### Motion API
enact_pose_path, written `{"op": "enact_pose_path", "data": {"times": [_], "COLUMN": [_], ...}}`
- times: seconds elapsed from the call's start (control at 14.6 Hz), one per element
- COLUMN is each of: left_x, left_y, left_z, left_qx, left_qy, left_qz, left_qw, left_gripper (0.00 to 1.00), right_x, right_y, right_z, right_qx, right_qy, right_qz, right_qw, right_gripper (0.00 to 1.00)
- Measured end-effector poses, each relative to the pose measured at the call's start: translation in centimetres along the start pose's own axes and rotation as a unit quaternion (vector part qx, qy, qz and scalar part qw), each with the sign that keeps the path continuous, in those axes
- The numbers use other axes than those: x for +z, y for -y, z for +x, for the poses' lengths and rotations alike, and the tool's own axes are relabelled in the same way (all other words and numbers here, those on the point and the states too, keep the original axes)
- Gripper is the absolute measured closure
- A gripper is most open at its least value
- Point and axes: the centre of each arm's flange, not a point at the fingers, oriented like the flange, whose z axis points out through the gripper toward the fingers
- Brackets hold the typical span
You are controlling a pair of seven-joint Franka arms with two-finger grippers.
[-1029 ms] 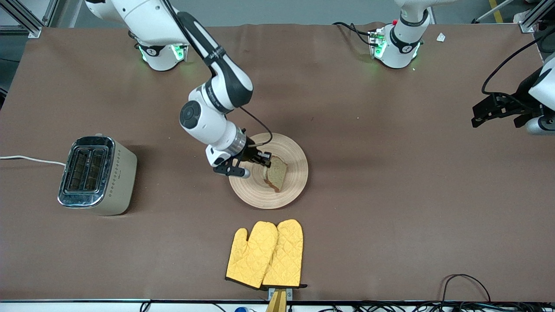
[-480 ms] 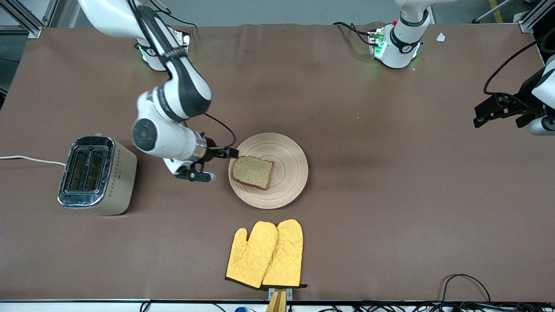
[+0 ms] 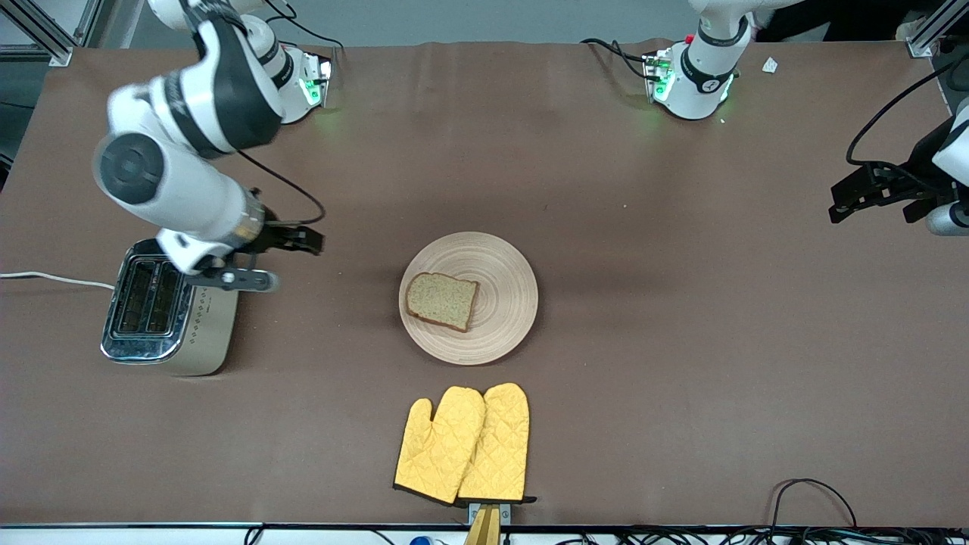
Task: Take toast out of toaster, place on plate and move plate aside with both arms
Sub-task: 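Withdraw the right gripper while the left gripper reaches toward the plate, then lower the left gripper and grasp the rim of the wooden plate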
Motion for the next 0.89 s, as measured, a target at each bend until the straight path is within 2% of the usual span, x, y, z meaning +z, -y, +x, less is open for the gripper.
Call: {"op": "enact_pose_path", "data": {"times": [0.21,0.27,0.41,0.55,0.69,0.89], "left_x": [0.2,0.7,3.2,7.9,14.2,22.2], "left_y": [-0.1,-0.5,-2.0,-2.9,-3.7,-5.6], "left_z": [0.1,0.3,1.8,5.2,8.1,10.1], "left_qx": [0.001,0.002,0.002,-0.015,-0.028,-0.032], "left_qy": [0.002,0.008,0.021,0.016,0.034,0.074], "left_qz": [-0.004,-0.021,-0.105,-0.180,-0.216,-0.269], "left_qw": [1.000,1.000,0.994,0.983,0.975,0.960], "left_gripper": [0.00,0.00,0.00,0.00,0.00,0.00], "right_x": [-7.2,-8.9,-11.3,-12.4,-12.7,-12.6], "right_y": [-6.4,-8.6,-12.7,-16.0,-18.0,-17.7], "right_z": [1.3,1.5,1.3,1.1,1.2,1.3], "right_qx": [0.018,0.023,0.015,-0.003,-0.009,-0.015], "right_qy": [-0.049,-0.062,-0.081,-0.091,-0.094,-0.094], "right_qz": [0.003,0.007,0.009,0.007,0.006,0.003], "right_qw": [0.999,0.998,0.997,0.996,0.995,0.995], "right_gripper": [0.00,0.00,0.00,0.00,0.00,0.00]}}
